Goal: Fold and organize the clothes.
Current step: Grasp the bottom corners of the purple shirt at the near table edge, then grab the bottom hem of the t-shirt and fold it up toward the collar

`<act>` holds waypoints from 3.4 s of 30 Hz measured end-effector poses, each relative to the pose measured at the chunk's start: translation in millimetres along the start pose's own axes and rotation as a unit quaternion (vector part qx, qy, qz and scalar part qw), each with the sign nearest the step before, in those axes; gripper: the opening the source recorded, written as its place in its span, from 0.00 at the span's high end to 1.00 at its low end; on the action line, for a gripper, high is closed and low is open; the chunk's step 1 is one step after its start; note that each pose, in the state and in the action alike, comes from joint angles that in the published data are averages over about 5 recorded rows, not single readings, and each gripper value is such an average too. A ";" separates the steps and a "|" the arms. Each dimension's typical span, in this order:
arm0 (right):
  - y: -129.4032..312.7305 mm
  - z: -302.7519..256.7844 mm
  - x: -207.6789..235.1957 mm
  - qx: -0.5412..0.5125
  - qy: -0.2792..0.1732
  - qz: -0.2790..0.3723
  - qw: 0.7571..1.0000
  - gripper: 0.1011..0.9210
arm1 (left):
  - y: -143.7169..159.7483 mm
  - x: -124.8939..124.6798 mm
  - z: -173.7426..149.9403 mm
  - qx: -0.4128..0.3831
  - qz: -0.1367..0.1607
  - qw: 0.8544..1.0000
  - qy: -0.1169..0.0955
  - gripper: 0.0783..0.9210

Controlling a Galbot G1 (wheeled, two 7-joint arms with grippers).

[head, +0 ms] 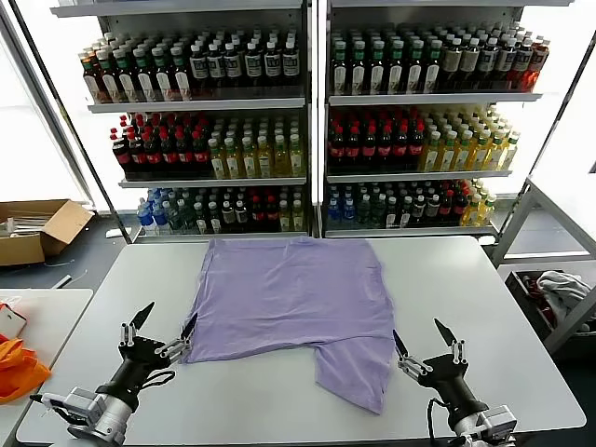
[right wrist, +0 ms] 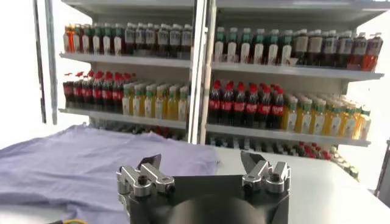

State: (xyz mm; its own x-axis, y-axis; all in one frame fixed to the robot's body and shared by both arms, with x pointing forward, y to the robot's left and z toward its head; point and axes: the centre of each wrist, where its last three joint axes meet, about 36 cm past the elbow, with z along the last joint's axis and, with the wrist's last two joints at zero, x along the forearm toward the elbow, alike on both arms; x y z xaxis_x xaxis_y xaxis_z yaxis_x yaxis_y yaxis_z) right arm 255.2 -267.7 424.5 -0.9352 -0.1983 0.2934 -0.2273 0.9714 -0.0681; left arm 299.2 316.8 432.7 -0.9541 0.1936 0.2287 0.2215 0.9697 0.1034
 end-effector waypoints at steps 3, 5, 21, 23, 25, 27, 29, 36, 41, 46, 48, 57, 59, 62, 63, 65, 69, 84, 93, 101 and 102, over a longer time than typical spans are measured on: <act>5.7 2.2 3.9 -0.002 0.015 0.000 1.000 0.12 | 1.3 -2.9 4.1 0.005 -0.003 1.000 0.021 0.12; 11.2 4.9 7.1 -0.004 0.029 0.000 1.000 0.12 | 2.5 -5.3 8.0 0.011 -0.006 0.999 0.040 0.12; 51.6 29.4 -1.3 -0.019 0.091 -0.009 0.996 0.14 | 1.9 -20.6 34.1 0.060 -0.007 0.991 0.118 0.12; 56.5 32.3 -4.0 -0.021 0.093 -0.013 0.995 0.20 | 2.3 -22.7 36.6 0.065 -0.007 0.990 0.122 0.12; 60.8 34.8 -6.1 -0.023 0.095 -0.016 0.995 0.26 | 2.9 -24.8 39.0 0.070 -0.007 0.990 0.126 0.12; 64.5 36.8 -7.3 -0.024 0.096 -0.019 0.995 0.34 | 3.6 -26.7 41.5 0.074 -0.008 0.989 0.129 0.13; 67.2 38.3 -8.0 -0.024 0.097 -0.021 0.995 0.41 | 4.2 -28.3 43.8 0.077 -0.008 0.988 0.133 0.17; 71.9 42.5 -9.1 -0.022 0.098 -0.026 0.995 0.65 | 5.7 -34.1 49.7 0.089 -0.012 0.986 0.137 0.41; 72.4 44.9 -8.1 -0.019 0.097 -0.027 0.995 0.83 | 4.6 -35.5 52.7 0.095 -0.010 0.986 0.138 0.57; 72.3 45.1 -6.6 -0.016 0.090 -0.031 0.995 0.97 | 3.0 -34.5 55.6 0.100 -0.006 0.986 0.136 0.75; 72.3 44.6 -5.3 -0.013 0.085 -0.035 0.996 0.98 | 2.0 -34.2 56.6 0.103 -0.005 0.986 0.135 0.82; 62.2 33.6 12.8 0.006 0.047 -0.050 0.998 0.98 | -3.5 -26.9 54.6 0.109 -0.007 0.986 0.126 0.99; 58.5 30.6 19.9 0.011 0.039 -0.052 0.998 0.98 | -4.4 -23.4 51.7 0.109 -0.010 0.986 0.123 0.99; 53.2 26.3 32.4 0.016 0.031 -0.054 0.998 0.98 | -6.4 -16.7 45.5 0.108 -0.015 0.987 0.118 0.99; 51.8 24.9 36.8 0.017 0.029 -0.055 0.998 0.98 | -7.4 -14.0 43.2 0.108 -0.016 0.987 0.117 0.99; 49.6 22.1 45.5 0.018 0.024 -0.057 0.998 0.98 | -9.5 -8.1 38.5 0.108 -0.018 0.987 0.114 0.99; 48.6 17.1 60.9 0.017 0.011 -0.065 0.998 0.98 | -14.9 6.6 29.9 0.107 -0.023 0.988 0.111 0.99; 50.2 6.1 81.5 -0.002 -0.054 -0.090 0.995 0.98 | -18.1 74.0 6.3 0.082 -0.058 0.985 0.142 0.99; 41.0 -5.0 46.9 -0.018 -0.104 -0.075 0.992 0.98 | -12.2 76.3 -5.9 0.062 -0.050 0.986 0.146 0.99; 28.8 -11.7 -1.0 -0.023 -0.127 -0.066 0.989 0.98 | 3.2 48.5 -18.2 0.056 -0.029 0.991 0.120 0.99; 27.3 -12.7 -7.4 -0.023 -0.128 -0.065 0.989 0.98 | 6.0 43.8 -19.3 0.056 -0.026 0.991 0.117 0.99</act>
State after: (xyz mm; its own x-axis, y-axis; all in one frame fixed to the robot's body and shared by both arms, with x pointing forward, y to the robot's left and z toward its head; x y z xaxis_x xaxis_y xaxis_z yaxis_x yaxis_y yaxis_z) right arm 259.4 -238.1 432.6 -0.9380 -0.3437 0.0447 -0.3441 0.9389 -0.0007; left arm 262.7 328.3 462.0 -0.8877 0.1159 0.4456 0.1374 0.9904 0.0161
